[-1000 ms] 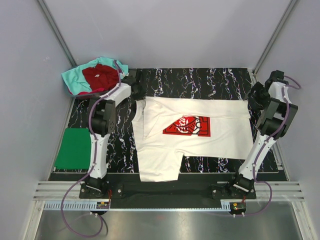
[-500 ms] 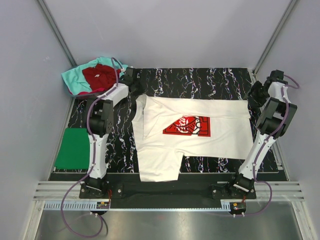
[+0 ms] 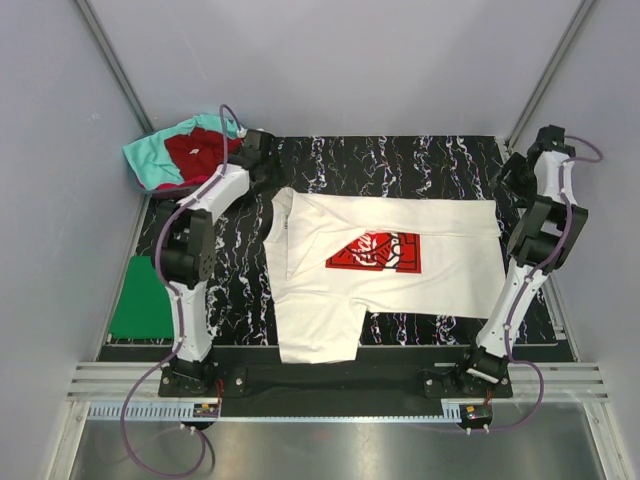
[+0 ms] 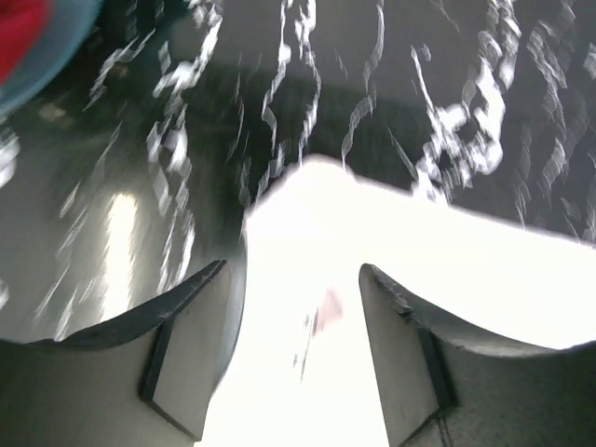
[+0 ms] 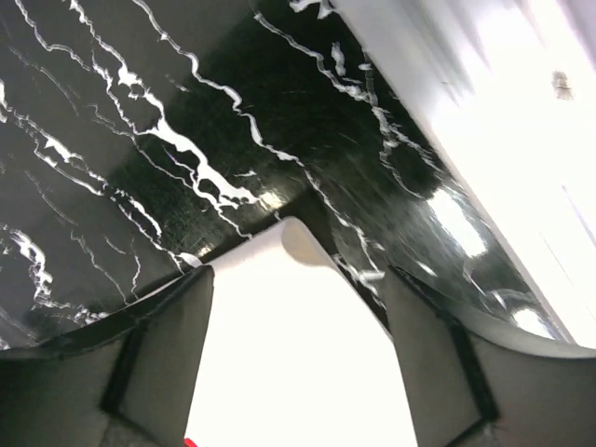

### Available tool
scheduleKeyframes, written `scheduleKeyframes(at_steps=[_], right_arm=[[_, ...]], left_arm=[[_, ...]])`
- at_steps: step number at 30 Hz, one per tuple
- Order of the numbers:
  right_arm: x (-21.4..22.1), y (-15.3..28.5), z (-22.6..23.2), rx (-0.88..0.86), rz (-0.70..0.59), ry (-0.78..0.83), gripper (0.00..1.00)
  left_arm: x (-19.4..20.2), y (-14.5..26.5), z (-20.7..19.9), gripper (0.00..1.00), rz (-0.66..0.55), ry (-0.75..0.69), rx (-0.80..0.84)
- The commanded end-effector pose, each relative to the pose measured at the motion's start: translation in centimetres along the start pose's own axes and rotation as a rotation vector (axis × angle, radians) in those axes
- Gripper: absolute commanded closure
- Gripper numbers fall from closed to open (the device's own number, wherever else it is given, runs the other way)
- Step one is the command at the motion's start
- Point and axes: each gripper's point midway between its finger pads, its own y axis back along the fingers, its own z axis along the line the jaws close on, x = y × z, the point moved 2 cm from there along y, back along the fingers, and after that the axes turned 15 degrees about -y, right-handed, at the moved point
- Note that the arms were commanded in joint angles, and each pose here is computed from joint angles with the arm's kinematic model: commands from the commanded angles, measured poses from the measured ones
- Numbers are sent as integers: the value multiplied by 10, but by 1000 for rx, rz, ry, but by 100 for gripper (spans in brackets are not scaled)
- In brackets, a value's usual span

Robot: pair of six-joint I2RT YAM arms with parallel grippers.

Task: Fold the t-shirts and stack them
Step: Fold the tshirt

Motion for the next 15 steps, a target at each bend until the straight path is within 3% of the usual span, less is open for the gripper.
scheduleKeyframes(at_steps=[1, 3, 7, 8, 10, 15], right_arm=[[-11, 70, 6, 135, -140, 37, 18], [4, 81, 16, 137, -132, 66, 16], [50, 110, 56, -10, -68, 108, 15], [64, 103, 54, -13, -46, 113, 15], [90, 121, 73, -117, -8, 124, 15], [139, 122, 66, -145, 70, 183, 15]], left_arm=[[-23, 80, 4, 40, -112, -74, -34], [-1, 101, 1, 44, -77, -111, 22], [46, 141, -43, 46, -64, -227, 379], [74, 139, -46, 45, -12, -248, 405], [93, 147, -52, 43, 11, -295, 443], [158, 146, -64, 44, 134, -454, 445]])
